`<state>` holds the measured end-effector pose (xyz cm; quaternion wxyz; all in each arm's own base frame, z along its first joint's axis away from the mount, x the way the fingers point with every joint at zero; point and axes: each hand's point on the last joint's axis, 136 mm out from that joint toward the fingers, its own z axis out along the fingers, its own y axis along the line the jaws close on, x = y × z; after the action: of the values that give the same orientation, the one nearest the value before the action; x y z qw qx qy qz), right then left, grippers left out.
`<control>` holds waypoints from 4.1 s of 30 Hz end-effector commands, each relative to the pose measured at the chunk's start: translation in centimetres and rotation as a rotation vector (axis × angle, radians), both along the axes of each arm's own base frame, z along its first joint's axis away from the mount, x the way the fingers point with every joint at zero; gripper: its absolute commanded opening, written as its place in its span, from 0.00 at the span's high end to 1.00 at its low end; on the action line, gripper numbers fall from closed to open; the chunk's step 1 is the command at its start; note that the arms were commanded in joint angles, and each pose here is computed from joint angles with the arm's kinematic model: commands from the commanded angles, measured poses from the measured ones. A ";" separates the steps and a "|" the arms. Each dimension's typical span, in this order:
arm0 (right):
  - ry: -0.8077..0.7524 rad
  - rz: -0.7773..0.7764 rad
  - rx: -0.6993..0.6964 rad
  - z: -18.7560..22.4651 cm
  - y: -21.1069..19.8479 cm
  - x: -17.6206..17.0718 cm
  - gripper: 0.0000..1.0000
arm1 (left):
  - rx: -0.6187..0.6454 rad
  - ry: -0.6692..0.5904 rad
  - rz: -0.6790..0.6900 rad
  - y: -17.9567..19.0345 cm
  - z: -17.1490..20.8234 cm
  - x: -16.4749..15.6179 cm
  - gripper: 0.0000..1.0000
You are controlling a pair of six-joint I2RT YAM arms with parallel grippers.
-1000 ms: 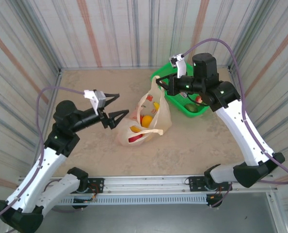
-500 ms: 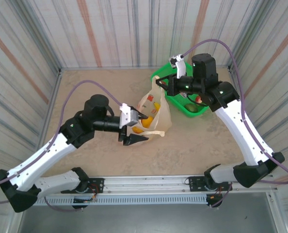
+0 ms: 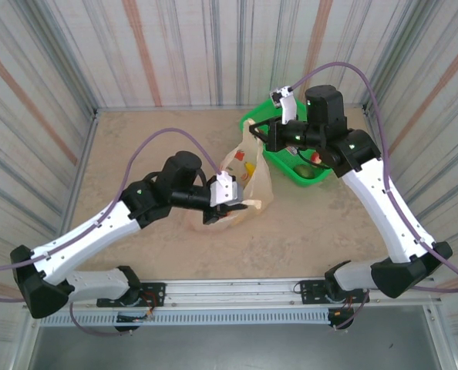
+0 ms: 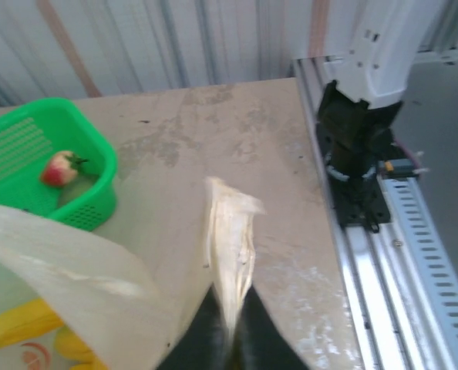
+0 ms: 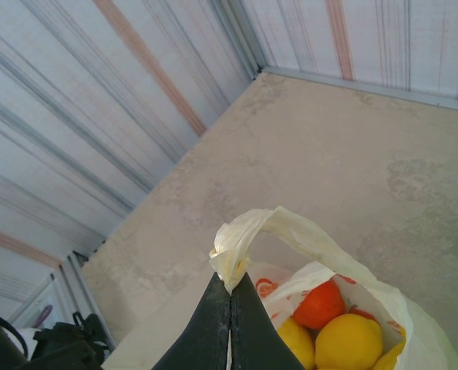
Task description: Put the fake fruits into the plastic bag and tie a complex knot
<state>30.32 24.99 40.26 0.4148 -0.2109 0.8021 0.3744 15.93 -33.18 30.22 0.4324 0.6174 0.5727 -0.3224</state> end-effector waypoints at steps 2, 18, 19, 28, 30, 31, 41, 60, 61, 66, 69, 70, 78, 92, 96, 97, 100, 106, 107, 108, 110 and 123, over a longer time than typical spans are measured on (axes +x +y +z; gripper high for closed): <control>0.003 -0.105 -0.048 -1.0 -2.0 1.3 0.94 | -0.209 -0.162 0.255 2.1 4.3 3.4 1.00; -0.017 -0.169 -0.021 3.5 -3.2 -0.4 0.55 | -0.524 -0.202 0.756 8.7 7.2 8.5 1.00; -0.010 -0.161 -0.018 3.9 -3.1 -0.9 0.56 | -0.527 -0.202 0.753 8.7 7.2 8.4 1.00; 0.176 0.064 0.057 2.5 4.8 -5.7 0.54 | -0.525 -0.203 0.739 8.5 6.9 8.3 1.00; 0.187 0.051 -0.018 0.4 6.2 -5.3 0.49 | -0.527 -0.200 0.727 8.4 6.9 8.1 1.00; 0.182 0.041 -0.041 -0.2 6.5 -5.1 0.48 | -0.528 -0.198 0.722 8.3 6.9 8.0 1.00; 0.067 -0.041 -0.141 -1.8 6.2 -2.7 0.43 | -0.525 -0.179 0.706 8.2 6.6 7.7 1.00; 0.403 0.070 0.315 -2.4 6.3 -4.0 0.22 | -0.512 -0.181 0.705 7.8 6.1 8.1 1.00; 0.425 0.061 0.322 -2.7 6.3 -4.1 0.18 | -0.510 -0.181 0.702 7.8 6.1 8.0 1.00; 0.451 0.069 0.378 -2.7 6.9 -5.0 0.03 | -0.506 -0.175 0.695 7.5 5.9 8.1 1.00; 0.429 0.090 0.361 -2.5 7.8 -5.5 0.06 | -0.498 -0.166 0.695 7.3 5.5 8.3 1.00; 0.420 0.099 0.345 -2.4 8.1 -5.7 0.09 | -0.496 -0.164 0.694 7.2 5.4 8.3 1.00; 0.323 0.082 0.201 -3.1 8.4 -6.0 0.36 | -0.470 -0.153 0.690 6.8 4.9 8.3 1.00; 0.242 0.089 0.099 -3.0 8.1 -5.5 0.57 | -0.461 -0.156 0.652 5.9 5.1 8.1 1.00; 0.227 0.089 0.067 -3.2 8.1 -5.5 0.45 | -0.455 -0.163 0.642 5.7 5.2 8.0 1.00; 0.222 0.089 0.061 -3.2 8.1 -5.6 0.43 | -0.457 -0.165 0.644 5.8 5.3 8.0 1.00; 0.217 0.088 0.049 -3.2 8.1 -5.5 0.46 | -0.454 -0.166 0.639 5.6 5.3 8.0 1.00; 0.189 0.072 -0.009 -3.2 7.9 -5.4 0.63 | -0.444 -0.168 0.616 4.9 5.2 7.8 1.00; 0.189 0.073 -0.017 -3.3 8.0 -5.4 0.70 | -0.442 -0.168 0.615 4.9 5.2 7.8 1.00; 0.184 0.075 -0.019 -3.2 8.0 -5.4 0.80 | -0.437 -0.169 0.610 4.8 5.1 7.7 1.00; 0.173 0.080 -0.017 -3.1 8.0 -5.3 0.95 | -0.430 -0.174 0.609 4.9 5.1 7.7 0.95; -0.079 0.521 0.154 0.9 10.5 -6.7 0.98 | -0.431 -0.114 0.596 10.9 5.9 5.6 0.13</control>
<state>25.58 34.25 38.83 0.3265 -0.2965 0.7594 0.4783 22.39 -22.72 36.34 0.6784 0.3254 0.6173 -0.2299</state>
